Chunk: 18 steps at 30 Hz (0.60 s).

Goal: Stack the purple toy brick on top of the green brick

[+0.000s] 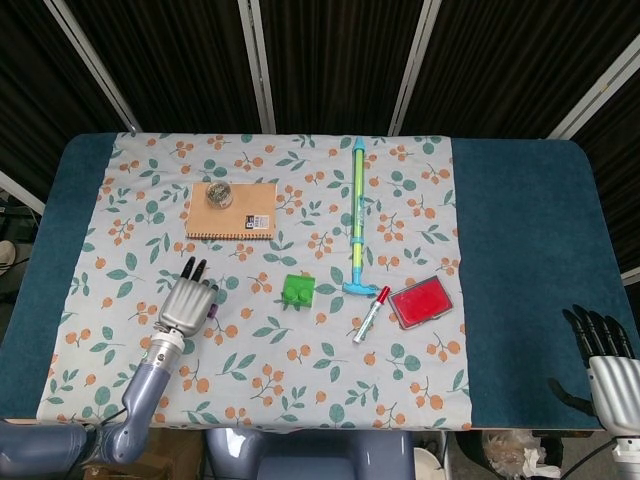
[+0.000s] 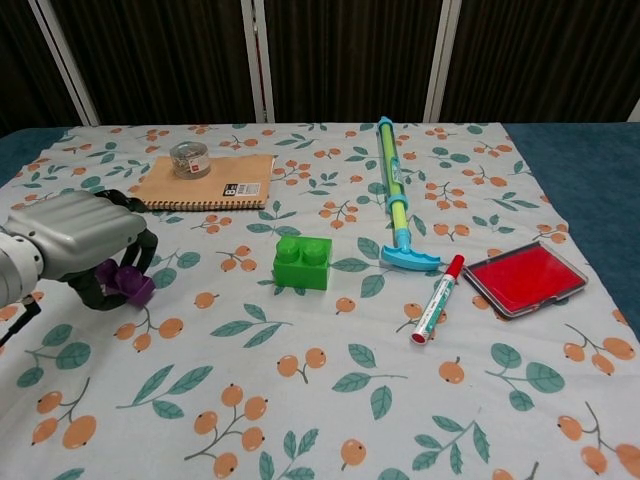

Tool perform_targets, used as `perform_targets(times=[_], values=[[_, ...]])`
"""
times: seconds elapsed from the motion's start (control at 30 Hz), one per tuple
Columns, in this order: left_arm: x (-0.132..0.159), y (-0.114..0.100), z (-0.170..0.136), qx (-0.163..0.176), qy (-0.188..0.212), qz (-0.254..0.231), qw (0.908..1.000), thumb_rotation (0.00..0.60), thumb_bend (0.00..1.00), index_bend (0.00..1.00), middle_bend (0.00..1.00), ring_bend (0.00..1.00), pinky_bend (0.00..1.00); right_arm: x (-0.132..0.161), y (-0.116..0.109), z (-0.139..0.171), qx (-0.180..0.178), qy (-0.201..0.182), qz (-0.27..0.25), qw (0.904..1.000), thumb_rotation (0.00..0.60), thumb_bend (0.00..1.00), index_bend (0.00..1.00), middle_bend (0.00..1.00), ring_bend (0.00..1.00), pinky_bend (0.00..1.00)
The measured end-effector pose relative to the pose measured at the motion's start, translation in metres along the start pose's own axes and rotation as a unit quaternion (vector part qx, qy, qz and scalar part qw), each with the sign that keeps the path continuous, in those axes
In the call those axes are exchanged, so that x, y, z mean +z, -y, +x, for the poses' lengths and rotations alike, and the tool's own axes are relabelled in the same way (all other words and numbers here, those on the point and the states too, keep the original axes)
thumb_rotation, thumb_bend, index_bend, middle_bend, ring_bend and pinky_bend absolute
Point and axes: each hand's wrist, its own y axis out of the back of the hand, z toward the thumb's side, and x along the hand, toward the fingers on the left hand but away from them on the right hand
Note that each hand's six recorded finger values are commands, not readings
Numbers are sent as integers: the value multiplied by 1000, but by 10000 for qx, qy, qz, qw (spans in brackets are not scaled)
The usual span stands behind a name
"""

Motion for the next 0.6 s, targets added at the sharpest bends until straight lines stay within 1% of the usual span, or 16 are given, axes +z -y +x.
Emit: perform_targets(times=[0.27,0.5,0.6], values=[[-18,-26,-3,96,-276,-25,9996,600,400,513,478,66,0,2,0,0,-1,-27,3,10000,600,222,0,64,0,0],[-25,-51,0,103,-543,-326,9979,600,393,515,481,81,0,2,2,0,23,-26,23,10000,600,221,0,64,0,0],[-26,-64,3,193,-693,-461,9963,600,391,517,484,86,0,2,2,0,18,-25,29,10000,600,221,0,64,0,0]])
